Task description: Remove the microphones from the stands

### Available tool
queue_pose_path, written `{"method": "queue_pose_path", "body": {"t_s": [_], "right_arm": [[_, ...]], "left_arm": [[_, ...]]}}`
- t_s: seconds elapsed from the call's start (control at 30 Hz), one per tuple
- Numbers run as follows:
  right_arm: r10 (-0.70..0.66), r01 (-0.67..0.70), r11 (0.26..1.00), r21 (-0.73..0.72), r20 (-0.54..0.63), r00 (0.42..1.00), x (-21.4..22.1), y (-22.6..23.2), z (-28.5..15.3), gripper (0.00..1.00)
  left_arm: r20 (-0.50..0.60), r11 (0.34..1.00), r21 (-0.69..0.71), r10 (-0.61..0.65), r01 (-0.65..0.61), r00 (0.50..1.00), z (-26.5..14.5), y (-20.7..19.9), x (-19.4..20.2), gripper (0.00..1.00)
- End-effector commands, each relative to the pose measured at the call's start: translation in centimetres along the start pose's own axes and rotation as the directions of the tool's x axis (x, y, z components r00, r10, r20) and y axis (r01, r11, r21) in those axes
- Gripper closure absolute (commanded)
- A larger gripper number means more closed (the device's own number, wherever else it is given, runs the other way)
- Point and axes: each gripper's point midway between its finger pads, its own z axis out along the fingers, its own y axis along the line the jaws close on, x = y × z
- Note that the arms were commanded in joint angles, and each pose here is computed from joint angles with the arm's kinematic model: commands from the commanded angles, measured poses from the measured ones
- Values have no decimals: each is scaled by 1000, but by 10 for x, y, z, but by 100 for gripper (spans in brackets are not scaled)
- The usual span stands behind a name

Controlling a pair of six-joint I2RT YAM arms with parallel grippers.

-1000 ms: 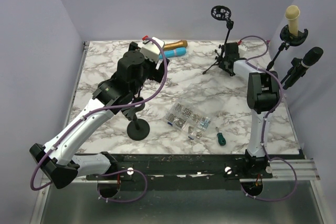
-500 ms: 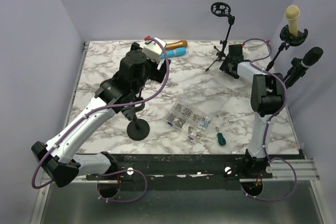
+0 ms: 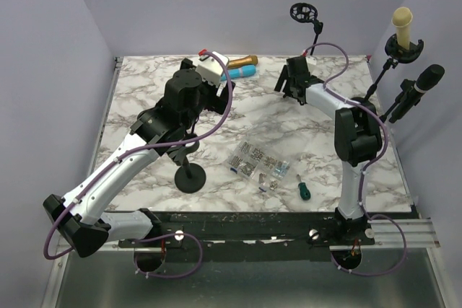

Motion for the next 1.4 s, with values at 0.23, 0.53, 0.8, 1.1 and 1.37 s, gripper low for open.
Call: {"method": "queue_pose_path", "body": {"t_s": [0.23,0.53,0.8,1.1,1.37], "right_arm": [[110,-114,990,88,47,993,-6,-11,43,28],[59,-60,987,147,9,998,11,-19,67,38],[-129,144,980,137,-111,985,42,-37,71,78],[-252,249,968,-43,-211,944,64,-35,53,99],[-313,287,947,-143,-231,921,67,-64,34,99]], "left_arm": [[37,1000,15,-15,14,999,-6,-1,-13,9],[31,1000,1,-6,6,1000,-4,1,-11,9],[21,1000,21,-12,11,1000,0,-4,-8,9],[6,999,39,-18,18,1000,3,-9,-5,9],[5,997,68,-38,38,999,3,-15,-6,9]]}}
